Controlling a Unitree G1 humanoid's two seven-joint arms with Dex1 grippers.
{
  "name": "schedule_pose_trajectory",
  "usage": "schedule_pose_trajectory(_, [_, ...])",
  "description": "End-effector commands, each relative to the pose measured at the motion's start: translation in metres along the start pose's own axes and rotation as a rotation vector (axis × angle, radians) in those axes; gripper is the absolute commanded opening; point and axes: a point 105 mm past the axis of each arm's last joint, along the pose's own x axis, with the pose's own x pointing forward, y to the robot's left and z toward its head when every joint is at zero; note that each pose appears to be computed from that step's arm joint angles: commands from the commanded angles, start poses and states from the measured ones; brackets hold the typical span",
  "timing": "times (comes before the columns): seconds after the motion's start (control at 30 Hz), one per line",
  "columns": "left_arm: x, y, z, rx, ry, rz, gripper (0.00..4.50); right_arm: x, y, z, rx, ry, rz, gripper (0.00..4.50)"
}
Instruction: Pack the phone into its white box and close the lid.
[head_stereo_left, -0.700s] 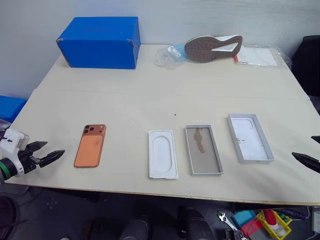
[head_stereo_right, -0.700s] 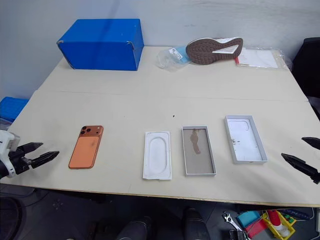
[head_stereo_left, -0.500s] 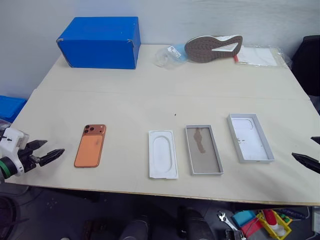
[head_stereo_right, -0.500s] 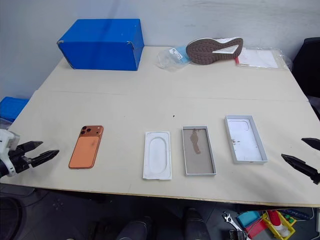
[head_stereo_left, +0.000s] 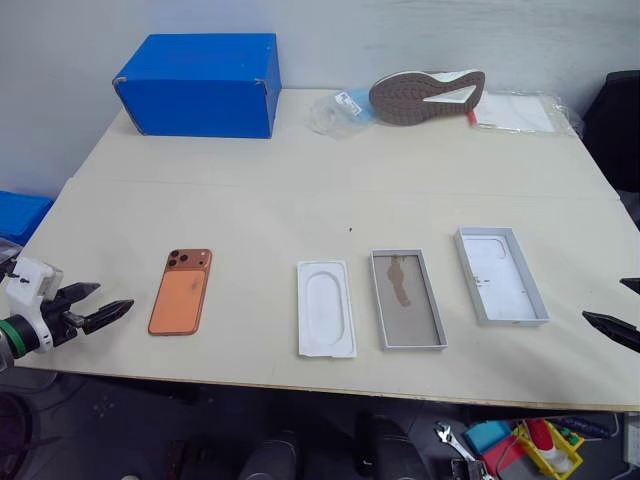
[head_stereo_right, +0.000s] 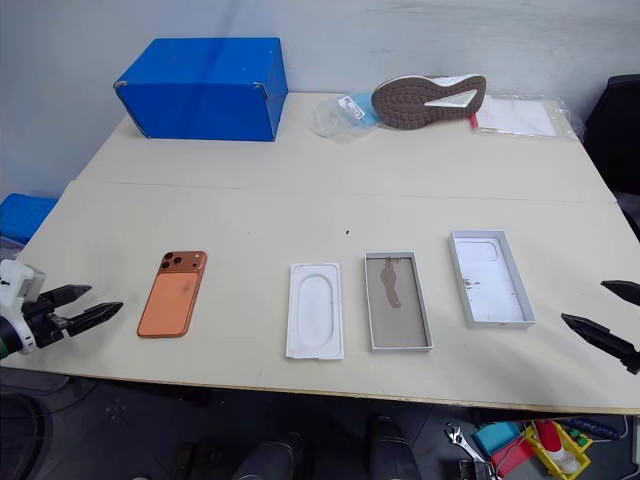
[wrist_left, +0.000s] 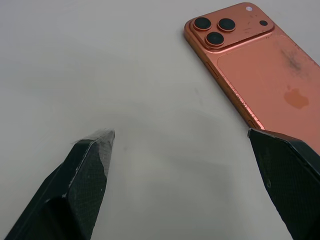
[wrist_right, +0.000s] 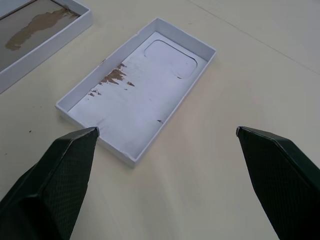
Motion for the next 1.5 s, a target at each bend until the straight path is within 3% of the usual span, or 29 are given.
schedule_pose_trajectory(0.03, [-0.002, -0.001, 0.010, 0.031, -0.009, -0.006, 4.49, -0.008, -0.005, 0.016, -0.062, -0.011, -0.023, 4.50])
schedule_pose_trajectory(0.27, [0.001, -0.005, 0.013, 0.017, -0.002, -0.033, 4.49, -0.006, -0.005, 0.022, -0.097, -0.015, -0.023, 4.50])
schedule_pose_trajectory(0.43, [0.009, -0.022, 0.036, -0.024, -0.028, -0.159, 4.49, 0.002, 0.009, 0.040, -0.143, -0.049, 0.040, 4.50])
schedule_pose_trajectory(0.57, [0.017, -0.062, 0.068, -0.098, -0.027, -0.417, 4.49, 0.015, 0.039, 0.058, -0.176, -0.073, 0.165, 4.50])
schedule_pose_trajectory(0.7, [0.026, -0.110, 0.087, -0.231, 0.086, -0.664, 4.49, 0.026, 0.074, 0.071, -0.206, -0.087, 0.303, 4.50])
schedule_pose_trajectory(0.77, [0.028, -0.133, 0.083, -0.287, 0.202, -0.767, 4.49, 0.031, 0.092, 0.076, -0.228, -0.100, 0.364, 4.50])
schedule_pose_trajectory(0.9, [0.044, -0.155, 0.066, -0.395, 0.353, -0.786, 4.49, 0.038, 0.120, 0.085, -0.264, -0.138, 0.438, 4.50])
schedule_pose_trajectory(1.17, [0.053, -0.198, 0.056, -0.550, 0.405, -0.912, 4.49, 0.041, 0.143, 0.090, -0.256, -0.173, 0.477, 4.50])
schedule_pose_trajectory(1.5, [0.080, -0.237, 0.034, -0.559, 0.466, -0.901, 4.49, 0.037, 0.168, 0.086, -0.279, -0.166, 0.563, 4.50])
